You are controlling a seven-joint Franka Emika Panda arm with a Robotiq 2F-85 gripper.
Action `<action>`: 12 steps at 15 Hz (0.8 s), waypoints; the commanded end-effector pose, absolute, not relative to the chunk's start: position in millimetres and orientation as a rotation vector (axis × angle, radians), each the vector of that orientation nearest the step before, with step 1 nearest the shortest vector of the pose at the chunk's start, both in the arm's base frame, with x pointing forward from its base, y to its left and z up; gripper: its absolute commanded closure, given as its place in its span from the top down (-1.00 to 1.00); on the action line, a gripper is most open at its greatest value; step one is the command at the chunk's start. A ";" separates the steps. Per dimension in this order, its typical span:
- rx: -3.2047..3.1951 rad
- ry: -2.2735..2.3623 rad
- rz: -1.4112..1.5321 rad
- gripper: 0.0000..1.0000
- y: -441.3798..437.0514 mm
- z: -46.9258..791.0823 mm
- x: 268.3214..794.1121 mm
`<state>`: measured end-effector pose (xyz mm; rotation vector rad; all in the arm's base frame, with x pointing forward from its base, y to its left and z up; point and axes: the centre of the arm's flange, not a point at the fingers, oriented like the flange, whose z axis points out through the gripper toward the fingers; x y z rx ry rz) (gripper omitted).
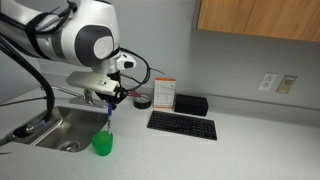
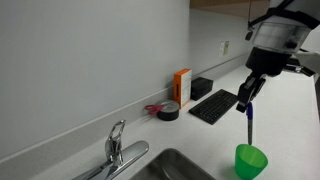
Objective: Put the marker on the table
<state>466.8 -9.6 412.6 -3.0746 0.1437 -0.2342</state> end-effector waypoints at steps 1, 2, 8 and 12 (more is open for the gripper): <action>-3.061 0.177 -0.253 -0.98 -37.2 433.6 450.6; -3.053 0.209 -0.253 -0.98 -49.5 435.7 451.7; -3.009 0.322 -0.224 -0.98 -106.8 436.1 442.1; -3.027 0.339 -0.225 -0.91 -105.0 427.1 447.1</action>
